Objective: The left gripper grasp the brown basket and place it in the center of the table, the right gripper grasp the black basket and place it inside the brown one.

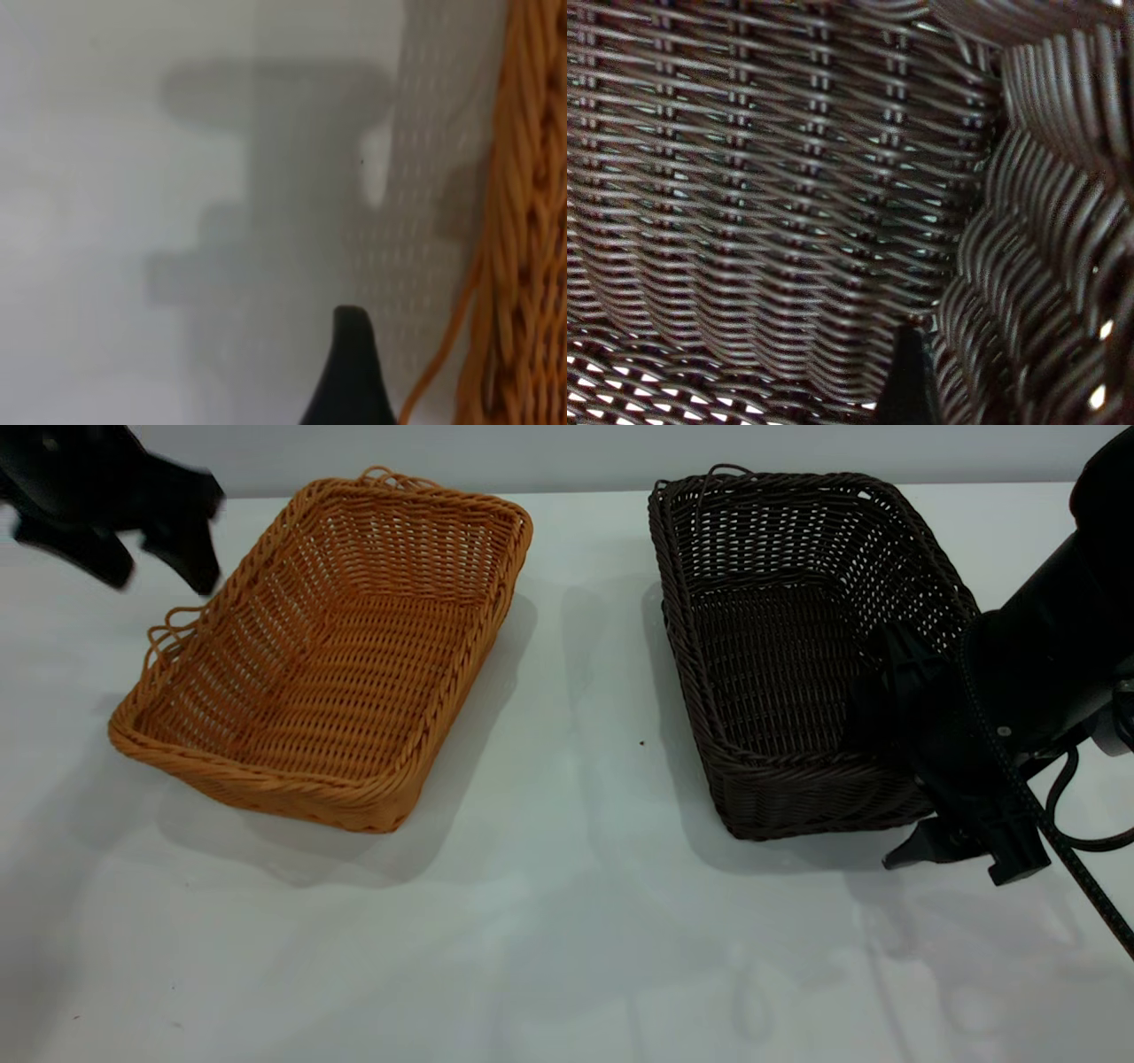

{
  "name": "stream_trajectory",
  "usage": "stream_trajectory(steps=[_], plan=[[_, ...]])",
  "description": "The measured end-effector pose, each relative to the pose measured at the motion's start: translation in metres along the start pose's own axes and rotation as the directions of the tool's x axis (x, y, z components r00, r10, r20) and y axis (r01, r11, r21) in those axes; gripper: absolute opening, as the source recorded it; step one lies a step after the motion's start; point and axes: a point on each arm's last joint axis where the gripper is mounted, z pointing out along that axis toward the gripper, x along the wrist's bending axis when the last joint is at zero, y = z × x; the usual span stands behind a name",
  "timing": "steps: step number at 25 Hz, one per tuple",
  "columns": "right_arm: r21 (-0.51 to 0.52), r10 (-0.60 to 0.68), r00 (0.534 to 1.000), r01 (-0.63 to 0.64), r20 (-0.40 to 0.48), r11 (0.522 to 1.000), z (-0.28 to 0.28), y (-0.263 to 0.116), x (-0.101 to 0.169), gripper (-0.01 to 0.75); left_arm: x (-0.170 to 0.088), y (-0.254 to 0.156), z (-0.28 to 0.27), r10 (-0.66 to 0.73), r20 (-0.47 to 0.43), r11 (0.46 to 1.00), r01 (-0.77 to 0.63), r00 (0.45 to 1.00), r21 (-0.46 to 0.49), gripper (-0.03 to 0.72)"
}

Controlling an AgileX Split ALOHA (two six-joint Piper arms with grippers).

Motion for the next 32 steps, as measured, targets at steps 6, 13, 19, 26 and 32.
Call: stream_trajectory(steps=[6,13,19,26,32], plan=[[0.0,0.0,1.0,0.0,0.0,1.0,0.0,0.0,0.0,0.533,-0.01,-0.009,0.048,-0.011,0.021,0.999,0.01,1.0,0.038,0.533],[-0.007,0.0,1.0,0.0,0.008,1.0,0.002,0.001,-0.001,0.386,-0.016,-0.014,0.063,0.004,0.025,0.999,-0.005,1.0,0.052,0.395],[-0.025,0.019,1.0,-0.019,0.01,1.0,0.002,0.002,-0.001,0.123,-0.016,-0.013,0.063,0.0,0.025,0.999,-0.001,1.0,0.042,0.168],[-0.033,0.025,1.0,-0.026,-0.011,0.999,-0.003,0.012,0.003,0.081,-0.017,-0.012,0.063,0.039,0.025,0.999,-0.04,0.999,0.03,0.092],[-0.107,-0.144,0.975,0.126,-0.17,0.986,-0.043,0.064,0.038,0.081,-0.021,-0.006,0.063,0.188,0.016,0.982,-0.187,0.982,-0.033,0.09]])
